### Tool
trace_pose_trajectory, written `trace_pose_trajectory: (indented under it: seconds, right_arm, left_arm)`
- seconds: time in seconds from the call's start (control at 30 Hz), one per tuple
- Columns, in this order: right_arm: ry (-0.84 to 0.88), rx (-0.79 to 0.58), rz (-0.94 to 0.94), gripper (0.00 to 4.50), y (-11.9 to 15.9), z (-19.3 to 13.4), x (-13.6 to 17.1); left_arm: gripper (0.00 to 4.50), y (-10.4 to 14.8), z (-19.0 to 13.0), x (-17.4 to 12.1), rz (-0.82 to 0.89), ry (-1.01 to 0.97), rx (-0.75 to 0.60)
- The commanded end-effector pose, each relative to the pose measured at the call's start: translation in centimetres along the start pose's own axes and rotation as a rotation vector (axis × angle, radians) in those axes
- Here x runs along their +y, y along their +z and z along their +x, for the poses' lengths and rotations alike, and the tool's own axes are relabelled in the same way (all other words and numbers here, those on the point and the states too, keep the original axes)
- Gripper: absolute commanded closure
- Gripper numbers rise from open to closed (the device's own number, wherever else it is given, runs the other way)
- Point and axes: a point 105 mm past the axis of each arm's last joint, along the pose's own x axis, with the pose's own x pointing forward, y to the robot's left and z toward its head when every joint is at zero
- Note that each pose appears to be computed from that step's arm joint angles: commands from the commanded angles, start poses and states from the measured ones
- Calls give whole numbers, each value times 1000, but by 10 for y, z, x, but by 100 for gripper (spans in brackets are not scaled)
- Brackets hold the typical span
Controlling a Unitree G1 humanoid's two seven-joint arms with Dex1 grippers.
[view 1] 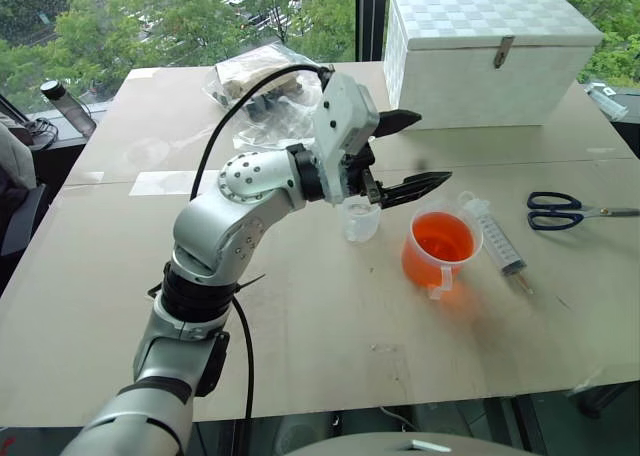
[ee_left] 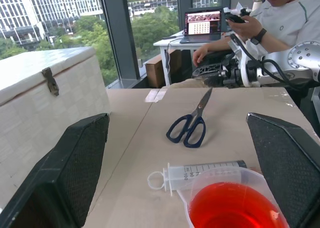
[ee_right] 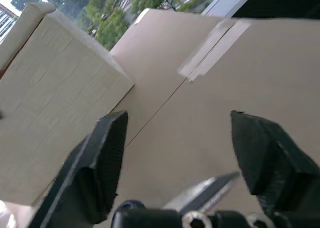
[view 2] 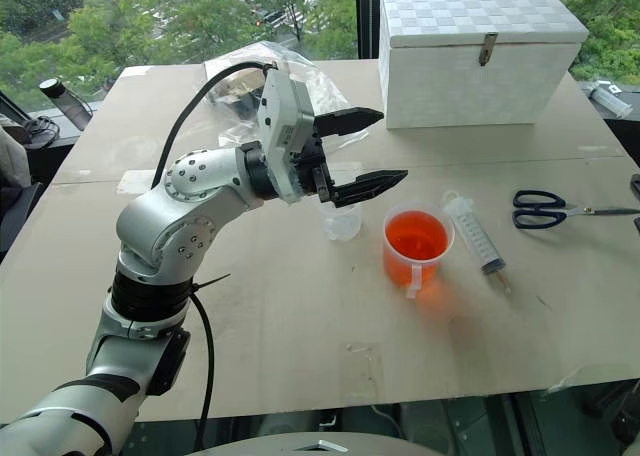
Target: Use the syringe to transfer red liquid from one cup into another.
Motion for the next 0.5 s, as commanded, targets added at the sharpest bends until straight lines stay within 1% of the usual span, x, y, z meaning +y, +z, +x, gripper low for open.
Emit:
trace_pose_trajectory:
  seconds: [0.03, 0.07, 0.1, 0.13, 0.17, 0.2, 0.23, 0.27, 0.33, 0.4, 0.47, 0.5]
  right_arm:
    - [241, -23, -85, 5, 34, -16, 42]
    - [335, 65, -182, 5, 22, -22, 61]
    - [426, 185, -306, 5, 2, -31, 80]
    - [493, 296, -421, 5, -19, -40, 93]
    - [544, 414, -533, 5, -39, -50, 104]
    - [589, 496, -622, 5, -55, -59, 114]
    - [632, 562, -663, 5, -67, -66, 126]
    - [656, 607, -678, 5, -75, -70, 135]
    - [683, 644, -702, 5, -86, -72, 156]
    - [717, 709, -744, 5, -98, -76, 173]
    - [760, 806, -820, 5, -112, -83, 186]
    - [763, 868, -880, 5, -119, -85, 187]
  left_arm:
    - [0, 11, -6, 2, 42, 12, -24]
    - [0, 10, -9, 4, 48, 19, -14]
    - [0, 9, -12, 6, 52, 23, 0]
    - [0, 7, -15, 7, 61, 25, 22]
    - [0, 3, -20, 9, 78, 21, 72]
    - [0, 0, -24, 9, 101, 14, 121]
    - [0, 0, -28, 10, 113, 1, 157]
    - [0, 2, -31, 10, 115, -11, 175]
    - [0, 9, -35, 9, 117, -34, 184]
    - [0, 12, -39, 10, 136, -53, 202]
    - [0, 15, -45, 16, 146, -33, 205]
    - [0, 16, -48, 20, 156, -17, 212]
